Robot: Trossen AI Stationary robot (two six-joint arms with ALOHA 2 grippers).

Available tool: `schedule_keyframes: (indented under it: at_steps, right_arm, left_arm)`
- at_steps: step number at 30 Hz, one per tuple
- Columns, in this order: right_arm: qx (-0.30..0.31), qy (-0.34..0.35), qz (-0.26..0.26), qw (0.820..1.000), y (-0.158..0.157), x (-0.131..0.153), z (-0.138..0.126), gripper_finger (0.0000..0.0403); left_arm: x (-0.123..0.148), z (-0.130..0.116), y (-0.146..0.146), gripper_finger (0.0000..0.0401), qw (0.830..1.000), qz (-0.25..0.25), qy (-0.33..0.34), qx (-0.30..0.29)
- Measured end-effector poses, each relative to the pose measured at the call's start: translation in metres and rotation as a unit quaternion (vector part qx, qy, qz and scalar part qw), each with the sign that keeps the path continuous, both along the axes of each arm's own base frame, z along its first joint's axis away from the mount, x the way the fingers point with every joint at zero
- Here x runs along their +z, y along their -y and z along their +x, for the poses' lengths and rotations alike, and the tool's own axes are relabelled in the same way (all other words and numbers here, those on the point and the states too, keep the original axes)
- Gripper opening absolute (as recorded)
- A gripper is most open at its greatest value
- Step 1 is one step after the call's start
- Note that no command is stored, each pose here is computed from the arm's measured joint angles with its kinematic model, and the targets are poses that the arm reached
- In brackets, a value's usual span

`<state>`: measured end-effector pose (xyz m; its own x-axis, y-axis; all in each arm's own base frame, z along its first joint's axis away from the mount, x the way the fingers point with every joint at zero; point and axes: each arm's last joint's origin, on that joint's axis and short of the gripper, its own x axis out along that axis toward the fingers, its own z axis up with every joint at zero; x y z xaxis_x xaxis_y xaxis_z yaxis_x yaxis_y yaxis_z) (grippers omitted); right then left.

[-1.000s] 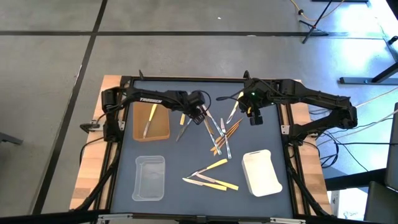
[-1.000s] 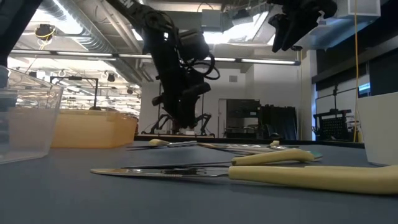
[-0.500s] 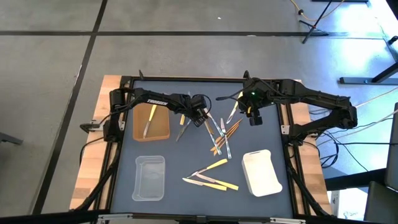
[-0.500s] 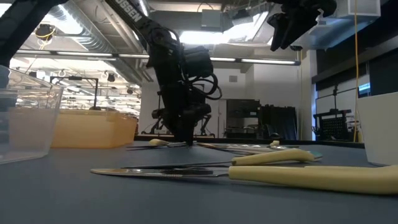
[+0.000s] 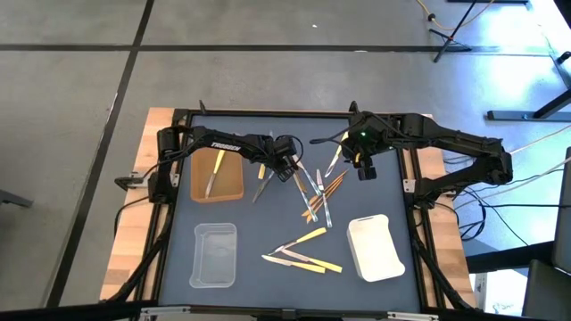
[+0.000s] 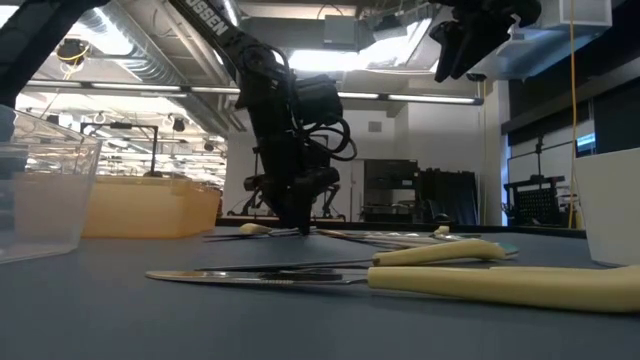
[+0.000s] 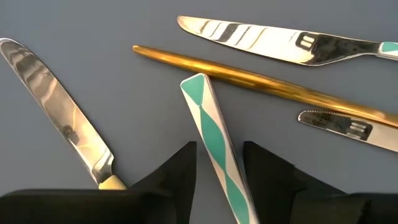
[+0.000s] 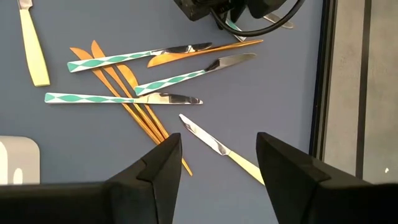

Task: Sort silverware by color (type)
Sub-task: Put the green knife into the transparent bin

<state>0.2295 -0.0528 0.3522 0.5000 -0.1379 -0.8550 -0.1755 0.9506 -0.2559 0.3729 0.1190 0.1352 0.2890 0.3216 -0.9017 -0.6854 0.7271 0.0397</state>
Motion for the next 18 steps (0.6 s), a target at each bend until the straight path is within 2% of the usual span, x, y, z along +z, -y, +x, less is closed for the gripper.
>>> schedule_keyframes:
  at_steps: [12,18]
  right_arm:
    - [0.000,0.000,0.000,1.000,0.0000,0.0000,0.0000,0.0195]
    - [0.000,0.000,0.000,1.000,0.0000,0.0000,0.0000,0.0195]
  left_arm:
    - [-0.0001,-0.0001,-0.0001,0.0050,1.000,-0.001,0.001,0.003]
    - [-0.0001,-0.0006,-0.0021,0.0043,1.000,-0.010,0.007,0.016]
